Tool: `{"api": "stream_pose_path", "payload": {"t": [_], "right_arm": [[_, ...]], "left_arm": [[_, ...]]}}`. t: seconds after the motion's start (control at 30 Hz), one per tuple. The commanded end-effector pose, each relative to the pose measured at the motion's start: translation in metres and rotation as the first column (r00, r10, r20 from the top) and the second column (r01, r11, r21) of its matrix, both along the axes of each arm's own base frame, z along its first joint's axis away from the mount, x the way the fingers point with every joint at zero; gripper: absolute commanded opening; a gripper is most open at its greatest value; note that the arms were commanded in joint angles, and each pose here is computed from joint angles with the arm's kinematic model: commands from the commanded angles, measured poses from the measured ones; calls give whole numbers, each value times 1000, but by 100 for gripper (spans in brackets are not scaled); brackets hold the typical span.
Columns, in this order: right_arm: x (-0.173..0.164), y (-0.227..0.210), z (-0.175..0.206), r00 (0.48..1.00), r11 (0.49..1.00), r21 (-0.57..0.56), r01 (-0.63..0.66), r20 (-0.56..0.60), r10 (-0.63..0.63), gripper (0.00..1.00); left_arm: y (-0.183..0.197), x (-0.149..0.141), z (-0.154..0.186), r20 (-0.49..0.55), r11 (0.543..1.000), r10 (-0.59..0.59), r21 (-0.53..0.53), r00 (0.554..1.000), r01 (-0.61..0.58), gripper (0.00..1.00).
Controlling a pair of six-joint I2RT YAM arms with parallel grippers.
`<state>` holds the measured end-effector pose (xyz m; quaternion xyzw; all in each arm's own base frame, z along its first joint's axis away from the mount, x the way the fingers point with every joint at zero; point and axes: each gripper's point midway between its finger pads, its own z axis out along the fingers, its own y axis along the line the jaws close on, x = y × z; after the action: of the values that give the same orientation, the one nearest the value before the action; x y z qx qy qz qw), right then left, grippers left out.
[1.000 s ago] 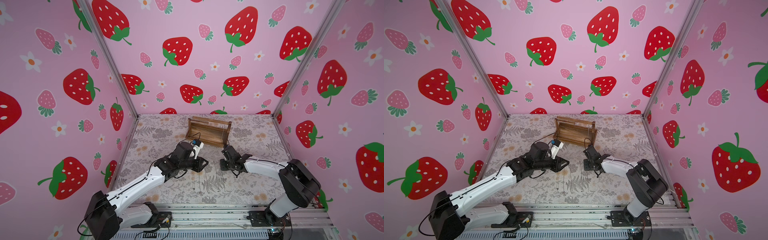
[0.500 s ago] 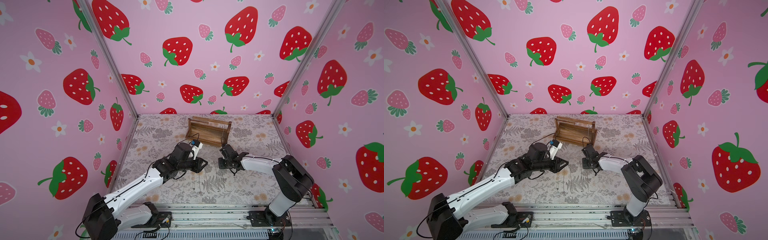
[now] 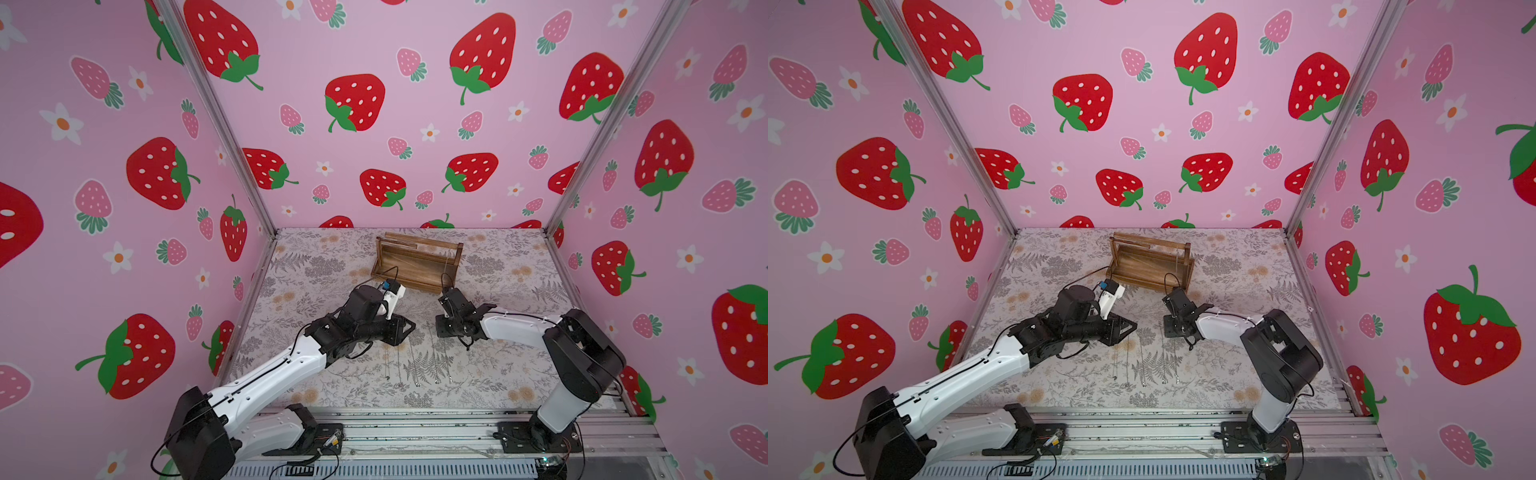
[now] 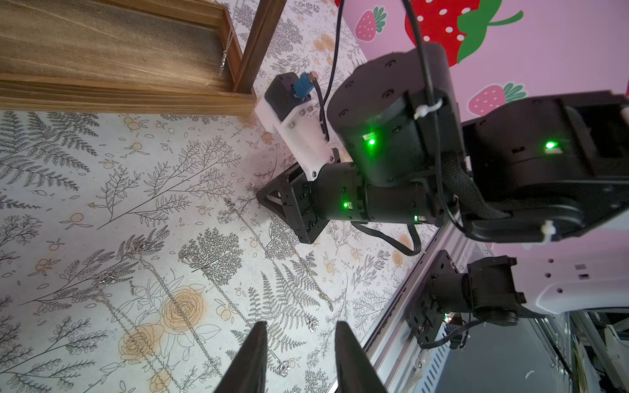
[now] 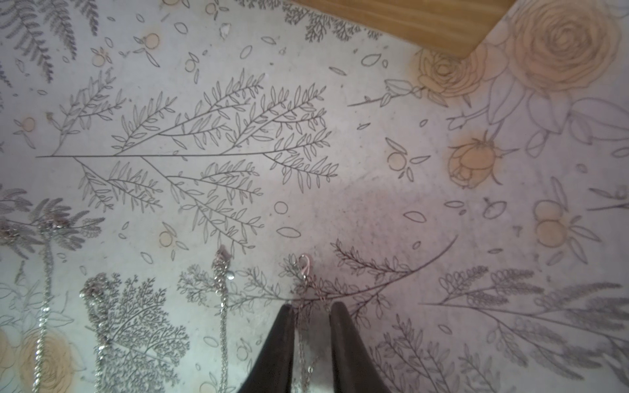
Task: Take the necklace off the jewelry display stand
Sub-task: Adjust the necklace at the center of the board.
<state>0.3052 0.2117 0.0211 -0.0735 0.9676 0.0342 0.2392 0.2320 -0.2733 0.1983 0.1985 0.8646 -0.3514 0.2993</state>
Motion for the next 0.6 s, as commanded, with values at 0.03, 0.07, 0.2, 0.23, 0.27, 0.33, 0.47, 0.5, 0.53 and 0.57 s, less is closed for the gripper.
{"api": "stream_pose_path", "payload": {"t": [0.03, 0.07, 0.2, 0.23, 0.27, 0.33, 0.47, 0.5, 0.53, 0.57], "right_arm": [[-18, -1, -18, 996, 999, -31, -30, -84, 27, 23], [-18, 0, -18, 996, 999, -29, -34, -84, 31, 23], [-18, 3, -18, 996, 999, -18, -40, -82, 39, 23], [-18, 5, -17, 996, 999, -12, -42, -81, 41, 23], [-18, 6, -17, 996, 999, -5, -41, -81, 41, 23], [-18, 9, -17, 996, 999, 8, -41, -82, 41, 24], [-17, 10, -17, 996, 999, 14, -38, -79, 39, 24], [-16, 11, -16, 996, 999, 15, -39, -78, 40, 24], [-16, 11, -16, 996, 999, 15, -39, -77, 40, 24], [-16, 11, -17, 996, 999, 10, -38, -78, 39, 24]], "left_arm": [[-1, -2, 3, 7, 1000, -7, -6, 1000, 7, 35], [0, -2, 3, 6, 1000, -6, -6, 1000, 6, 35], [0, -2, 3, 6, 1000, -6, -6, 1000, 6, 35], [-1, -2, 3, 7, 1000, -7, -7, 1000, 7, 35], [-1, -2, 4, 7, 1000, -8, -7, 1000, 8, 35], [-1, -1, 4, 6, 1000, -8, -8, 1000, 8, 35], [-2, -1, 5, 7, 1000, -11, -10, 1000, 11, 35], [-3, -1, 6, 7, 1000, -12, -11, 1000, 12, 35], [-3, -1, 5, 6, 1000, -12, -10, 1000, 12, 35], [-3, -1, 5, 6, 1000, -13, -10, 1000, 13, 35]]}}
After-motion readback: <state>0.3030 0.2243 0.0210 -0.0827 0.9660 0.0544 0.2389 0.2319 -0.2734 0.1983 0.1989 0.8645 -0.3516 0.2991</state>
